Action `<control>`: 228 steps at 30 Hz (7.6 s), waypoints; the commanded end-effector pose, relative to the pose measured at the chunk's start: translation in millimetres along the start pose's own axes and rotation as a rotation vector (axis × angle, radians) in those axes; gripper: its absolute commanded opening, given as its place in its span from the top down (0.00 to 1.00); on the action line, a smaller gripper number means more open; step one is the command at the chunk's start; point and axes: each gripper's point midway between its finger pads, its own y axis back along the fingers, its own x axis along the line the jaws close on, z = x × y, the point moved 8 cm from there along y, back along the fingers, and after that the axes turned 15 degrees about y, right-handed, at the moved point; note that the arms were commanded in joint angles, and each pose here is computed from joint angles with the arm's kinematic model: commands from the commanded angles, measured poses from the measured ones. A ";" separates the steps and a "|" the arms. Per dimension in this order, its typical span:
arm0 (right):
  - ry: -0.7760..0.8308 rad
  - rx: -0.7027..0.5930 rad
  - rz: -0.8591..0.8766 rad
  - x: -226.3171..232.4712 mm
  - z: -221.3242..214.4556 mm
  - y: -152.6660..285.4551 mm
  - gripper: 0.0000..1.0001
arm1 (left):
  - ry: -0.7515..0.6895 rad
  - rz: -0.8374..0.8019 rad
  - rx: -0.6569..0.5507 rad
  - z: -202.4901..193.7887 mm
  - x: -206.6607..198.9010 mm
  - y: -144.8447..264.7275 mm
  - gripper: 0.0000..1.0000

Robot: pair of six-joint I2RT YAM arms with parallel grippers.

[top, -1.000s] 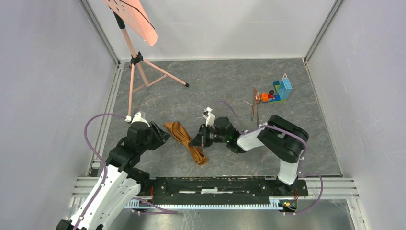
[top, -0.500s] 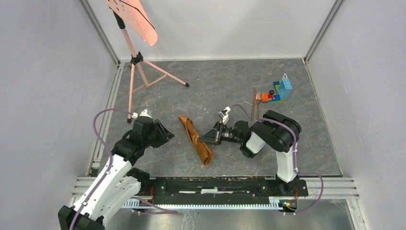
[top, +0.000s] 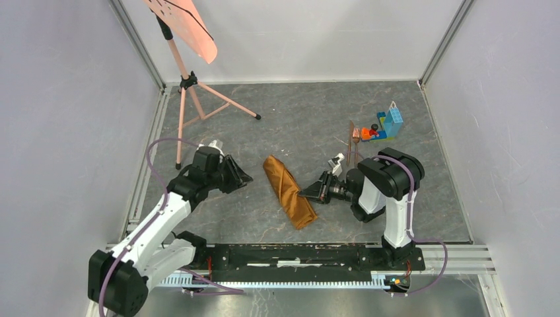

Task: Fold the napkin into a case and place the utensils inside
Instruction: Turn over the smaller rectangle-folded napkin at the center of the board, then move the smaller rectangle folded napkin to the center of the board, then pick up the knife from the center of the board, then pass from the right arm to the left

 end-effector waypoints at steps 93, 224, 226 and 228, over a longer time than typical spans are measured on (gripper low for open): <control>0.777 0.238 0.044 63.7 -65.6 -55.4 0.47 | -0.057 0.067 0.088 -8.9 37.2 -75.3 0.47; 2.777 0.359 0.326 127.6 13.6 -0.6 1.00 | -0.583 -0.130 0.463 -90.9 -61.2 -23.8 0.68; 2.773 0.361 0.334 127.7 12.7 -0.7 1.00 | -0.595 -0.135 0.473 -93.8 -63.0 -24.0 0.69; 2.774 0.363 0.335 127.6 12.7 -0.5 1.00 | -0.601 -0.136 0.474 -97.0 -64.4 -24.3 0.70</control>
